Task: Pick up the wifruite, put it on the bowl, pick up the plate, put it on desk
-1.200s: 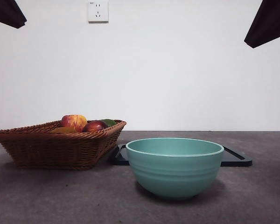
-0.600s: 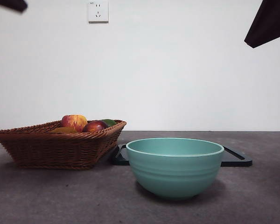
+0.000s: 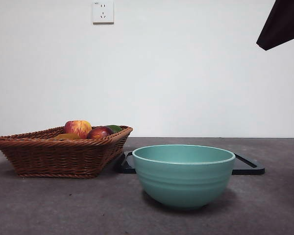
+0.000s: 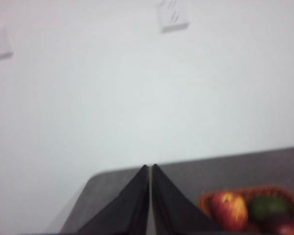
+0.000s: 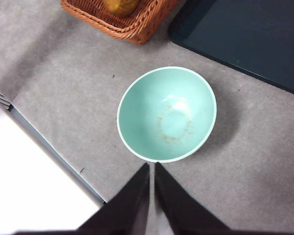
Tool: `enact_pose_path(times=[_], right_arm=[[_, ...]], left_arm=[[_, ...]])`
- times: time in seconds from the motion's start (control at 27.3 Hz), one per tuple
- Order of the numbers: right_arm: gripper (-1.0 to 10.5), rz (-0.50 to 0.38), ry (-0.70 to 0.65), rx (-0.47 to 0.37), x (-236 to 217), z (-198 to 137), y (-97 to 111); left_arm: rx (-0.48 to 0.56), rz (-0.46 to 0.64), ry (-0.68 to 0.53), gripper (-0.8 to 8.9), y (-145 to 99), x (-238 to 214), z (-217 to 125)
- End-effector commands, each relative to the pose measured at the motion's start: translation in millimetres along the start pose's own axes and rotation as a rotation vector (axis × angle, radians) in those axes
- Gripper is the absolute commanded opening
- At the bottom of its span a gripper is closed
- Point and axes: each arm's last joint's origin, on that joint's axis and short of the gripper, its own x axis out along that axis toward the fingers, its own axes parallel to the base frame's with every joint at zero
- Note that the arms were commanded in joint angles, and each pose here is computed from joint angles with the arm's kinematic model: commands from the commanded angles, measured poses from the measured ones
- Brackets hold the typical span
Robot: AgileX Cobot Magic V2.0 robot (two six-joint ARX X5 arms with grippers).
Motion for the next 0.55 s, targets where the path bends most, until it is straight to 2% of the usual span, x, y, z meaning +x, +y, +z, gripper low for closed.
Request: enact_pose_path(times=[0.04,0.29,0.55], right_arm=[[0.1,0.008,-0.015,-0.018,-1,4,3],[0.1,0.008,-0.015,-0.018,-1,4,3],[0.1,0.008,-0.015,-0.018,-1,4,3]], left_arm=[[0.018,0.024,0.016,0.08,-1,-4,-19],[0.002,0.027,0.101,0.08,-9,-10,-77],[-0.034,0.022,0.147,0.08,-14,-14,-113]])
